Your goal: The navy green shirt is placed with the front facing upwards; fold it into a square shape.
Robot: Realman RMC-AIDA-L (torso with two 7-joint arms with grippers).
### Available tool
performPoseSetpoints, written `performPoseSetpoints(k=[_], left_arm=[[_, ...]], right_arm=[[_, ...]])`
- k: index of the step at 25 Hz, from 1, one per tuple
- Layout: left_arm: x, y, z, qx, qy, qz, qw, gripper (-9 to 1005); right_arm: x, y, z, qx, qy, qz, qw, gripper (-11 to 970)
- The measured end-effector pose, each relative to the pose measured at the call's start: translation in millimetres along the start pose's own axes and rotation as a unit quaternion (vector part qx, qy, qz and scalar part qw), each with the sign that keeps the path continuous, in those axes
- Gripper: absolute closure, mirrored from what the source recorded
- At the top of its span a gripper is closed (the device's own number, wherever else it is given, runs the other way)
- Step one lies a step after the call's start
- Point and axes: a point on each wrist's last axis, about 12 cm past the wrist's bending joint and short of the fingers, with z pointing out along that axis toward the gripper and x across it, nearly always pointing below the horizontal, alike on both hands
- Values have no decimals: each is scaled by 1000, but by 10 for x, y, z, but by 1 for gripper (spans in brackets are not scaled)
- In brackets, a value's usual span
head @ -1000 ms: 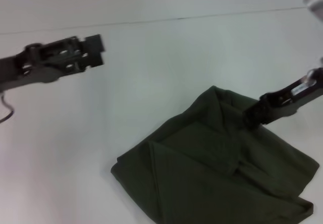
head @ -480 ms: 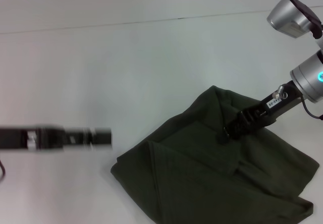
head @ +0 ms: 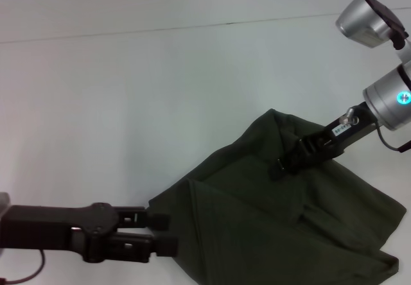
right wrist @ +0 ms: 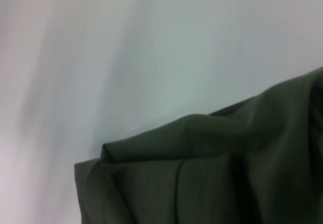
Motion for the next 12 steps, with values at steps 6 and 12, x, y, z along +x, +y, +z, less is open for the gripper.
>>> performPoseSetpoints(k=[6, 12], left_arm=[[37, 70, 85, -10, 3, -11, 1000, 185], [24, 81, 61, -17, -3, -13, 1000, 185]], right_arm=[[-28, 56, 115, -6, -7, -5, 1000, 494], [-16, 95, 214, -14, 0, -5, 1000, 495]])
